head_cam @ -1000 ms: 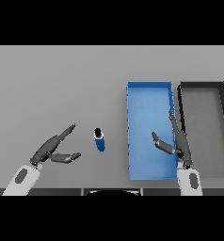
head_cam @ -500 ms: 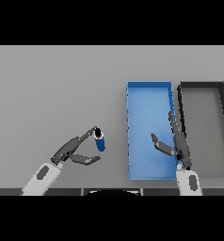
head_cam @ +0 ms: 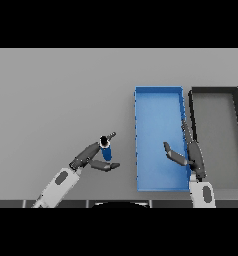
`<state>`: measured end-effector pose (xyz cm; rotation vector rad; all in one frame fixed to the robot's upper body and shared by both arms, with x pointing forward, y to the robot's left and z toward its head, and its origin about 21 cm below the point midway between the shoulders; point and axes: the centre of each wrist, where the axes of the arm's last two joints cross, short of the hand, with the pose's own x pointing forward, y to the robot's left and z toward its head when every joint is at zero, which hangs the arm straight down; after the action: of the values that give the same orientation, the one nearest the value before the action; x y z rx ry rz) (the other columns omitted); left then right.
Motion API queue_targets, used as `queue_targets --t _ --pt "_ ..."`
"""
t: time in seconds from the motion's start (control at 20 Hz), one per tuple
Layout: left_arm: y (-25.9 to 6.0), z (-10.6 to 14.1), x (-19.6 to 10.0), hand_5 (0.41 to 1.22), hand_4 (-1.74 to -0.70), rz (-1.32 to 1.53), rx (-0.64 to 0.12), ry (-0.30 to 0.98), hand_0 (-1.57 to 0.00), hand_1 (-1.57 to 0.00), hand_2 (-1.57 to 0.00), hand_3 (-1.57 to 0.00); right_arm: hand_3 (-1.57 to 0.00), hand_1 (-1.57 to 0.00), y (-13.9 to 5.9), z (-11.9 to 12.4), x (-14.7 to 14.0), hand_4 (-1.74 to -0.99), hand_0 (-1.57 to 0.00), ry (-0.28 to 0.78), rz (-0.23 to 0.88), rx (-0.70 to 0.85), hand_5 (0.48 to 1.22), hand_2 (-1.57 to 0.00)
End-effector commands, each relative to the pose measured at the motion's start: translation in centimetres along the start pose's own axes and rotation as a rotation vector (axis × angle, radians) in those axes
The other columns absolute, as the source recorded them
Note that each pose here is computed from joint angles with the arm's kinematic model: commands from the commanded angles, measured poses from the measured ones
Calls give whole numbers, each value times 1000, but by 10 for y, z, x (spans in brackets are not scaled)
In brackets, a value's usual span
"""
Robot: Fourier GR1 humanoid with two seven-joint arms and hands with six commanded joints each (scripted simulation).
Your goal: Pick up the blue pipe and place it into the blue bin.
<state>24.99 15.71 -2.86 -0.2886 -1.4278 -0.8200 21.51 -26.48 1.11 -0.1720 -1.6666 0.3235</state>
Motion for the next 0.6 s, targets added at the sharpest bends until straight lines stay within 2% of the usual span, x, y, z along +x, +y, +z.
queue_targets --t 0.0,0.1,0.15,0.2,0.25,0.3,0.4,0.45,0.55 --pt "-3 -3 -2 428 -1078 22 -4 -9 1 1 1 1 1 1 -2 2 1 -1207 1 -1 11 -1 646 1" --pt "-5 -8 -2 463 -1107 37 0 -36 1 1 1 1 1 1 1 0 1 -1207 1 -8 12 -2 650 1" --pt "-5 -10 0 502 -1140 64 7 -59 1 0 -54 -40 1 1 -1 -1 3 -1210 1 -17 12 -2 653 1" --pt "-7 -12 1 550 -1186 97 13 -71 1 -41 -151 -121 1 1 1 4 -1 -1213 1 -22 5 3 655 1" --pt "-9 -14 1 613 -1243 123 17 -82 -10 -156 -308 -276 1 1 1 3 -2 -1217 1 -12 2 2 655 1" --pt "-10 -15 1 735 -1281 158 18 -94 -125 -319 -485 -535 1 1 -1 3 -1 -1220 1 -18 3 0 656 1" --pt "-14 -16 0 910 -1439 180 29 -90 -602 -752 -865 -908 1 1 0 2 1 -1219 1 -19 4 -1 657 1" --pt "-18 -16 2 972 -1497 186 17 -82 -796 -915 -1006 -1030 1 1 1 -3 4 -1224 1 -18 -5 0 658 1" --pt "-24 -18 3 1062 -1580 189 14 -98 -1075 -1151 -1210 -1194 1 1 0 -2 3 -1233 1 -8 -11 -3 660 1"
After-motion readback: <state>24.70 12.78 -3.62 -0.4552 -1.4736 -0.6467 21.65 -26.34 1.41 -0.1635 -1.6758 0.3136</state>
